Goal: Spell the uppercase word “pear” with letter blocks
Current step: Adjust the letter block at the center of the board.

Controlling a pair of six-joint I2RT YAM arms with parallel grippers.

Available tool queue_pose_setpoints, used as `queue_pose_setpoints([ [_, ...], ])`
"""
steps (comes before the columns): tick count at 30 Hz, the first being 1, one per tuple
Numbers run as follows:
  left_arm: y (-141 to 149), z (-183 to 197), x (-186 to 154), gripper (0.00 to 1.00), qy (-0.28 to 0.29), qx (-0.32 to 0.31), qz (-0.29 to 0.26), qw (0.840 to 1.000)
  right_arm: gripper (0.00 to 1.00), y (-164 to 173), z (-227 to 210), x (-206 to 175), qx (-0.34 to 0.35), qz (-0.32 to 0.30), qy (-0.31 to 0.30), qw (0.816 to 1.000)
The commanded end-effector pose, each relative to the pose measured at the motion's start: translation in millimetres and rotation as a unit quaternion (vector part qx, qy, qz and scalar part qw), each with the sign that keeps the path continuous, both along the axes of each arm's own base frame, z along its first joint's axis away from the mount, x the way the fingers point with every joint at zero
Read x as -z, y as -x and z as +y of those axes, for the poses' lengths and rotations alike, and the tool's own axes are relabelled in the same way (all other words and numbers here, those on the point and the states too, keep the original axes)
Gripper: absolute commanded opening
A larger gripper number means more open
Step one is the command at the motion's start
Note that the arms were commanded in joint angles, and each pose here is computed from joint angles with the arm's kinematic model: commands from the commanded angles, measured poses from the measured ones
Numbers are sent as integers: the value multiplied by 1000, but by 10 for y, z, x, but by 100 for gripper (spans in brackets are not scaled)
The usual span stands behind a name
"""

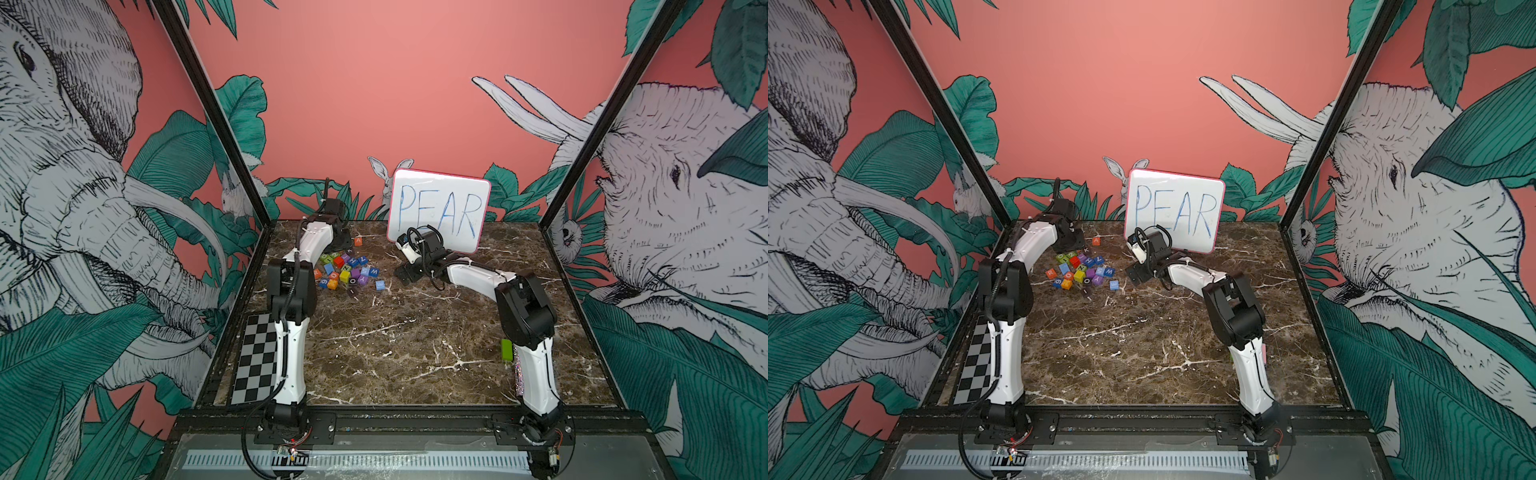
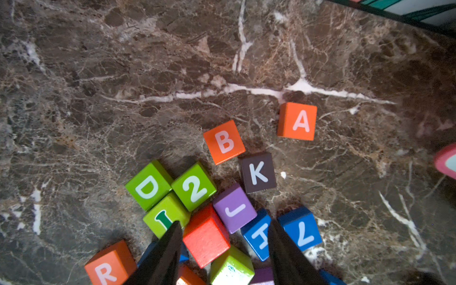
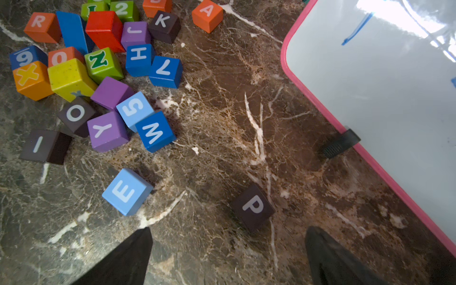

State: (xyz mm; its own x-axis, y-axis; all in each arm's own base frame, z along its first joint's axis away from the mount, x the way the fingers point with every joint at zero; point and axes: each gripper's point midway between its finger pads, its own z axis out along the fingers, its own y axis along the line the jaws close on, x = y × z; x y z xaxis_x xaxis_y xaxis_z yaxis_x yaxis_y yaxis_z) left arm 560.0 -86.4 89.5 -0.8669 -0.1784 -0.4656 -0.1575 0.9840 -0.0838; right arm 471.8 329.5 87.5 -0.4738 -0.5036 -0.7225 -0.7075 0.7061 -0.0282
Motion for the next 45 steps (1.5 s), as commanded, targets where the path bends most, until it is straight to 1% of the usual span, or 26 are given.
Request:
queue_pose_setpoints([
  [1, 11, -6, -3, 56, 10, 9, 11, 1000, 99, -26, 33, 23, -4, 0, -12, 1000],
  [8, 13, -99, 137, 53, 30, 24, 26, 999, 99, -46, 14, 9, -1, 1, -18, 1000],
  [15, 120, -116, 256, 52, 31, 32, 50, 998, 99, -55, 12, -17, -1, 1, -24, 1000],
  [22, 244, -118, 290, 51, 34, 34, 58, 997, 99, -30, 9, -20, -1, 5, -28, 1000],
  [27, 317, -179, 291, 51, 50, 37, 63, 996, 99, -20, 7, -38, -1, 5, -31, 1000],
  [32, 370, -233, 214, 51, 56, 40, 60, 996, 99, -15, 6, -48, -1, 5, -32, 999],
  [40, 439, -421, 57, 51, 61, 59, 50, 995, 99, -13, 11, -62, 0, 6, -36, 999],
  [42, 437, -424, -1, 51, 59, 59, 44, 996, 99, -12, 12, -68, 0, 6, -36, 999],
  [45, 394, -342, -145, 52, 41, 54, 27, 997, 99, -12, 18, -82, 0, 6, -38, 999],
])
